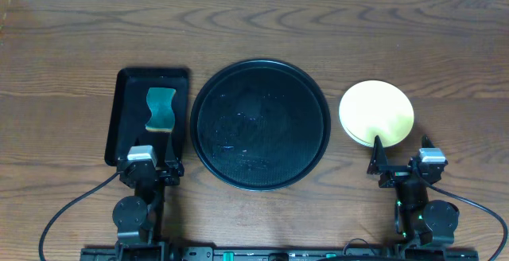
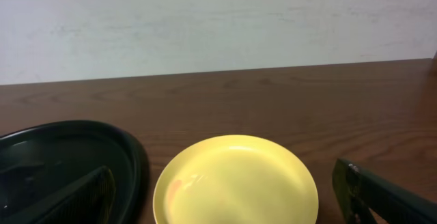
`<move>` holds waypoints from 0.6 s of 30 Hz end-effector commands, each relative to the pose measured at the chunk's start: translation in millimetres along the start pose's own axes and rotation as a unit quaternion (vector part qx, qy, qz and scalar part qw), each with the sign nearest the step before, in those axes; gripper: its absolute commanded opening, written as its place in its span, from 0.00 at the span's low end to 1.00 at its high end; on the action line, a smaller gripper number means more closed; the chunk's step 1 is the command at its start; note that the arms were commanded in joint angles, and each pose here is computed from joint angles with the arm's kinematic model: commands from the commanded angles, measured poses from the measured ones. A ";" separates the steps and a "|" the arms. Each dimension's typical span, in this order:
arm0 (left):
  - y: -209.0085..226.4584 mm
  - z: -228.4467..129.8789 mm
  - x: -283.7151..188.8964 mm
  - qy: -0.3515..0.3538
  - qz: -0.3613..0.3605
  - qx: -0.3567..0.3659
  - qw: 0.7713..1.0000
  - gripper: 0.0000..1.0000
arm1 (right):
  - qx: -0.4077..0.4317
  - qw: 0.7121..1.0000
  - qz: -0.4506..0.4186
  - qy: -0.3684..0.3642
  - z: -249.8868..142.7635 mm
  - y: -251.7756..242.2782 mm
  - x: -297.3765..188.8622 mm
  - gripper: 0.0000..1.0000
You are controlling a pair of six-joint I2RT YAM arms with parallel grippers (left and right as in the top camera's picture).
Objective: Clean dirty plates on tray and stack at the side
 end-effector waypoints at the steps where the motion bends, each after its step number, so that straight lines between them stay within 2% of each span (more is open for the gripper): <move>1: 1.9 -10.8 0.8 0.022 0.006 0.011 1.000 0.73 | 0.006 1.000 0.007 -0.001 -0.9 1.7 0.0 0.99; 18: 2.0 -11.9 1.2 0.026 0.006 0.011 1.000 0.73 | 0.006 1.000 0.007 -0.001 -0.9 1.7 0.0 0.99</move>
Point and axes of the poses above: each gripper's point midway between its finger pads, its own x axis out along the fingers, its own y axis along the line the jaws close on, z = x × y, the point moved 9 cm from there along -x, back along the fingers, and after that the axes turned 4 degrees about -x, right-handed, at the moved point
